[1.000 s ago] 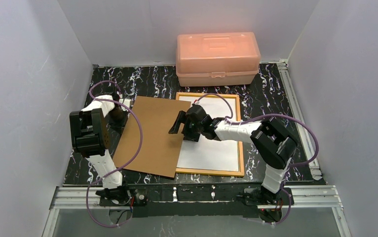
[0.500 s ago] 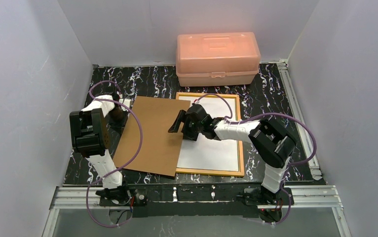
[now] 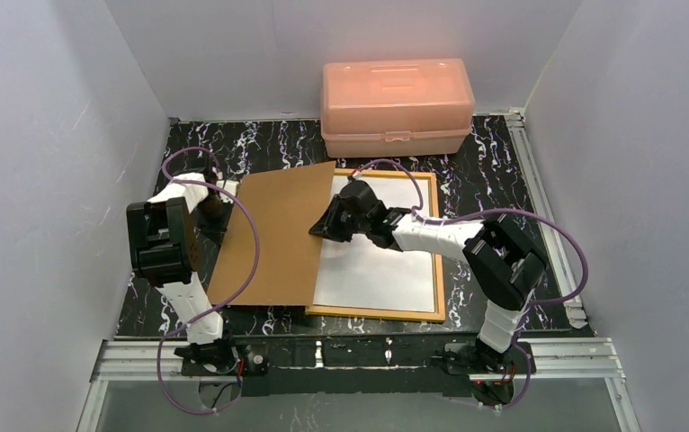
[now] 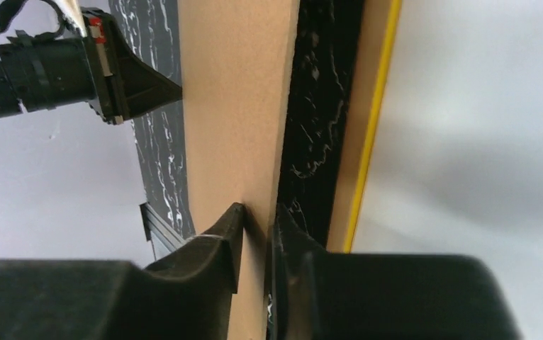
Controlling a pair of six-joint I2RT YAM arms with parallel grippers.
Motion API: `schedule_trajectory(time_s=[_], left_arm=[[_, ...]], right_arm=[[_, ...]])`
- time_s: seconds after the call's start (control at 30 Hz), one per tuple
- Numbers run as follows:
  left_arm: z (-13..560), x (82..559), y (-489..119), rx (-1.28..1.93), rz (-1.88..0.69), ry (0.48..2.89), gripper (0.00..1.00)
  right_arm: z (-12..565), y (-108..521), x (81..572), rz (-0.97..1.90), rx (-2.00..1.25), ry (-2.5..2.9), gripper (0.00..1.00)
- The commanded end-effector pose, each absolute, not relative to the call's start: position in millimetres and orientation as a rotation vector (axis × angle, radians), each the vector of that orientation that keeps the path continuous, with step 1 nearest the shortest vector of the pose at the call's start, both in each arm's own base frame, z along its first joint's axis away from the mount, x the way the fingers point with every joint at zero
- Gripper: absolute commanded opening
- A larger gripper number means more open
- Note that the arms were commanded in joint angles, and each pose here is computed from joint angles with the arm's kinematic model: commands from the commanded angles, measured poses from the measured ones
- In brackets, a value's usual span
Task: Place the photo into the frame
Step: Pick up the photo frame item at the center of the board.
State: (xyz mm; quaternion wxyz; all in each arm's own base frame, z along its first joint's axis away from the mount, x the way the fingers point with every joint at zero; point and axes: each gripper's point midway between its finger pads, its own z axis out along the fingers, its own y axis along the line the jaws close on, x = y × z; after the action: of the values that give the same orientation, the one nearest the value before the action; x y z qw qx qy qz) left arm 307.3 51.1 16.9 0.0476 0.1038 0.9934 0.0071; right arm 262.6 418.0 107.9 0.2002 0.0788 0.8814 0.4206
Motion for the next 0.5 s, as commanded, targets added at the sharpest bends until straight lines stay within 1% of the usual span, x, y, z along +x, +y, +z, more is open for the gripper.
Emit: schedule_trajectory(time_s=[0.0, 0.07, 0.1, 0.13, 0.17, 0.3, 0.4, 0.47], left_arm=[[18.6, 284.0, 4.8, 0.297, -0.330, 3.081, 0.00], [28.6, 285.4, -0.2, 0.288, -0.370, 3.067, 0.00], [35.4, 286.7, -2.0, 0.287, -0.383, 3.057, 0.00], [45.7, 288.8, -3.6, 0.284, -0.393, 3.042, 0.00], [59.5, 292.8, -5.3, 0.283, -0.402, 3.019, 0.05], [155.4, 312.1, -14.4, 0.298, -0.408, 2.797, 0.44], [245.8, 319.3, -24.3, 0.358, -0.408, 2.577, 0.62], [295.9, 308.1, -35.3, 0.408, -0.443, 2.473, 0.83]], right_arm=[[164.3, 460.9, 261.4, 1.322, 0.066, 2.337, 0.17], [176.1, 461.9, 266.5, 1.295, 0.041, 2.316, 0.05], [181.3, 461.4, 268.7, 1.276, 0.030, 2.308, 0.01], [187.2, 460.5, 271.1, 1.256, 0.011, 2.294, 0.01], [195.7, 459.2, 272.7, 1.241, -0.003, 2.277, 0.01], [225.1, 455.5, 279.1, 1.177, -0.008, 2.208, 0.01], [238.2, 457.4, 282.8, 1.147, 0.016, 2.198, 0.01], [247.5, 462.4, 285.4, 1.108, 0.039, 2.191, 0.01]])
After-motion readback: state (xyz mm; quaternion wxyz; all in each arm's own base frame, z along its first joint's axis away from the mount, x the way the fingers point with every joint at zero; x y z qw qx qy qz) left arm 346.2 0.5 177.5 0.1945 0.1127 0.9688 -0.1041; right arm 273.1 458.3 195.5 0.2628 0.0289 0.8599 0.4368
